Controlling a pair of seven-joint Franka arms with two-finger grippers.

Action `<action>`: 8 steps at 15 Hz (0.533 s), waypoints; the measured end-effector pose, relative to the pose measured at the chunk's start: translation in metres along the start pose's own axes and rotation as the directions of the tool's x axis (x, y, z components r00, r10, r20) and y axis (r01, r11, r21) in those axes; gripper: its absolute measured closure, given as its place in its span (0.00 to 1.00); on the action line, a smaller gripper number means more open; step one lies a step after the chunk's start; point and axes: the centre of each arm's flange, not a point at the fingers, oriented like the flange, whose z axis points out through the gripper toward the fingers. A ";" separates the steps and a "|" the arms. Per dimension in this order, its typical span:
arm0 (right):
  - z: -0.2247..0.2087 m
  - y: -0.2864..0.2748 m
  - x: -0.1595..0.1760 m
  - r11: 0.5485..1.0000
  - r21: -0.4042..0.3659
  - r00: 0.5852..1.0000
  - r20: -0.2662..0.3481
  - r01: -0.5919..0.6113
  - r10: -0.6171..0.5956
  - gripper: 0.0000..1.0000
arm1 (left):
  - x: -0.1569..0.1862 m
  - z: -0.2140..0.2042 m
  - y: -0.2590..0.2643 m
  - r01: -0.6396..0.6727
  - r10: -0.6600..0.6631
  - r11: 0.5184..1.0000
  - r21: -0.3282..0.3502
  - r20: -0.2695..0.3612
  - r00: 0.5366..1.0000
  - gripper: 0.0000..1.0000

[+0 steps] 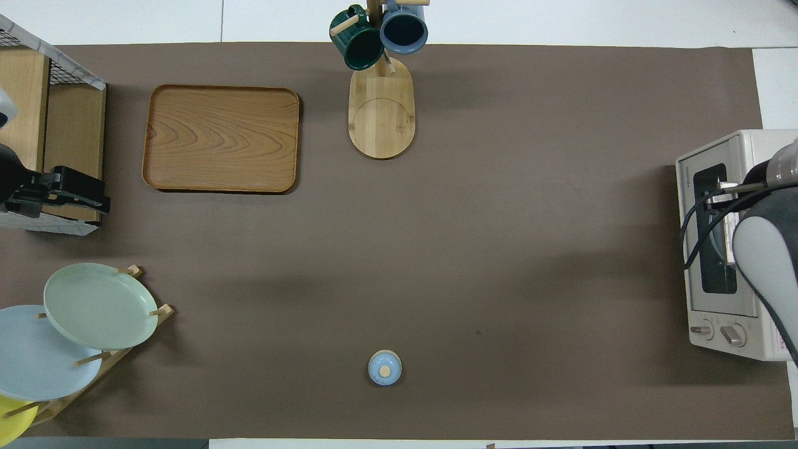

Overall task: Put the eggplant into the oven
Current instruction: 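Push the oven door shut with the right gripper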

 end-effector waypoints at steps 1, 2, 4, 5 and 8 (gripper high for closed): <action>-0.013 -0.009 0.002 1.000 0.030 1.000 -0.003 0.002 -0.002 0.80 | 0.000 0.000 0.000 0.000 0.000 1.000 0.000 0.000 1.000 0.00; -0.023 -0.018 0.003 0.999 0.044 1.000 -0.004 0.010 -0.010 0.74 | 0.000 0.000 0.000 0.000 0.000 1.000 0.000 0.000 1.000 0.00; -0.036 -0.036 0.003 0.998 0.053 1.000 0.000 0.029 -0.029 0.54 | 0.000 0.000 0.000 0.000 0.000 1.000 0.000 0.000 1.000 0.00; -0.039 -0.044 0.002 0.998 0.054 1.000 0.005 0.024 -0.024 0.44 | 0.000 0.000 0.000 0.000 0.000 1.000 0.000 0.000 1.000 0.00; -0.053 -0.062 -0.002 0.999 0.053 1.000 0.030 -0.009 0.008 0.12 | 0.000 0.000 0.000 0.000 0.000 1.000 0.000 0.000 1.000 0.00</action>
